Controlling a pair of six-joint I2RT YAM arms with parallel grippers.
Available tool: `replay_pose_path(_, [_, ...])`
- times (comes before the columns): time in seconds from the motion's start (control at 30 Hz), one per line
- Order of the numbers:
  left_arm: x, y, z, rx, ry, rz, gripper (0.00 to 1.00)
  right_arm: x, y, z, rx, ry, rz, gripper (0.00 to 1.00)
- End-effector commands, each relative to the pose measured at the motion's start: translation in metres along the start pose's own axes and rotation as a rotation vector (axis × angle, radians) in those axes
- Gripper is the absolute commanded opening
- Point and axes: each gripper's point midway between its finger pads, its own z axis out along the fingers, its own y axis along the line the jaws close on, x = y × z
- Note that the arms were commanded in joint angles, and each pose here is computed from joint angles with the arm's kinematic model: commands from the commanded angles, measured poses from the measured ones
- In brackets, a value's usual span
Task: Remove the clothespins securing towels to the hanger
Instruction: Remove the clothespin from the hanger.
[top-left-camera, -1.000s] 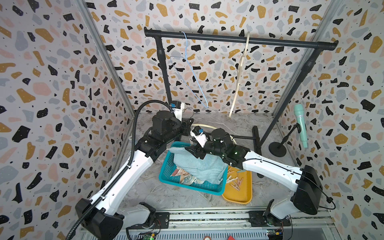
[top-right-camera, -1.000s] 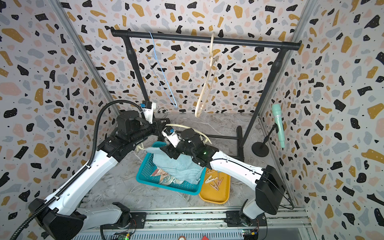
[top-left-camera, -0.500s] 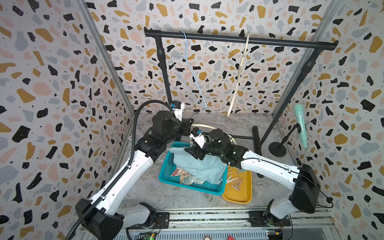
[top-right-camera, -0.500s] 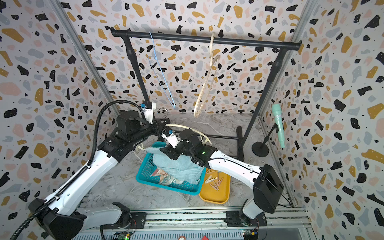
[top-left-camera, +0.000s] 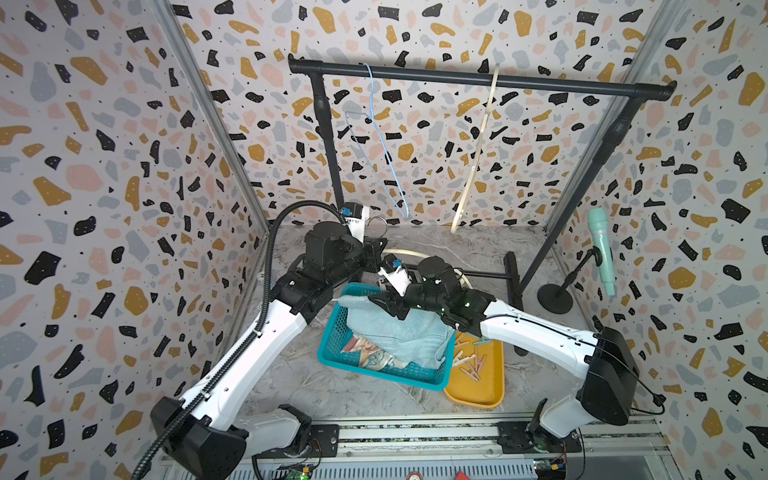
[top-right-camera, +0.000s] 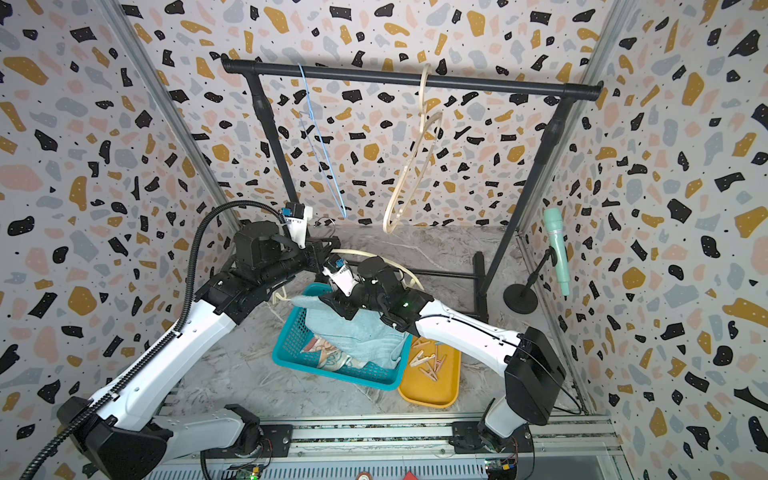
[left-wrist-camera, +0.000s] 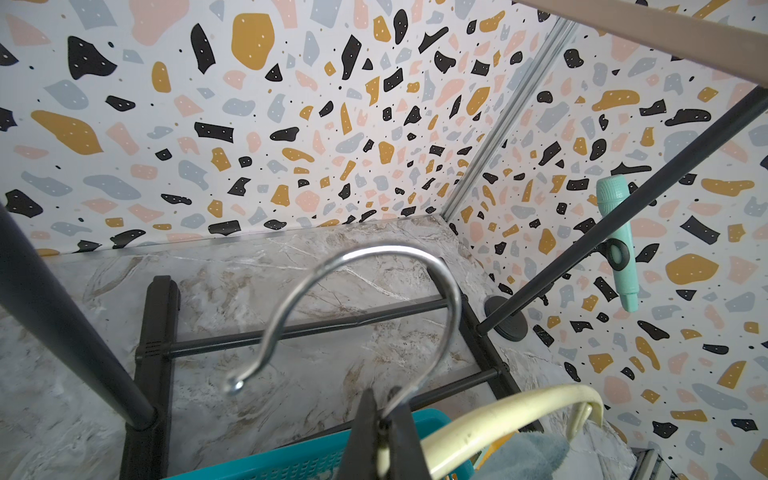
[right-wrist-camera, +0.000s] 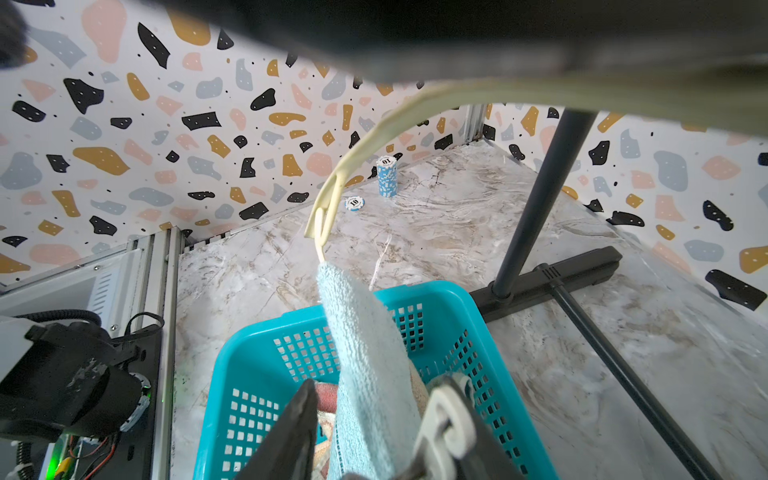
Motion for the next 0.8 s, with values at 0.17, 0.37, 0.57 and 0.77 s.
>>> replay_pose_path(0.17, [-0.0319, -0.0187, -0.0094, 0.060, -0.094, 0.027, 0.00, -0.0223, 0.0048, -0.0058, -0.016, -0.043, -0.020, 0.44])
replay_pose_path(0.37, [-0.0311, -0.0189, -0.0092, 0.061, -0.091, 0.027, 0.00, -0.0224, 0.0043, -0.0061, -0.016, -0.043, -0.020, 0.40])
replay_pose_path(0.57, [-0.0318, -0.0194, -0.0099, 0.063, -0.092, 0.028, 0.00, -0.0221, 0.0044, -0.0058, -0.016, -0.043, -0.020, 0.39])
replay_pose_path(0.77, [-0.0316, -0.0204, -0.0096, 0.069, -0.090, 0.028, 0.00, -0.0228, 0.0030, -0.0062, -0.011, -0.046, -0.020, 0.36])
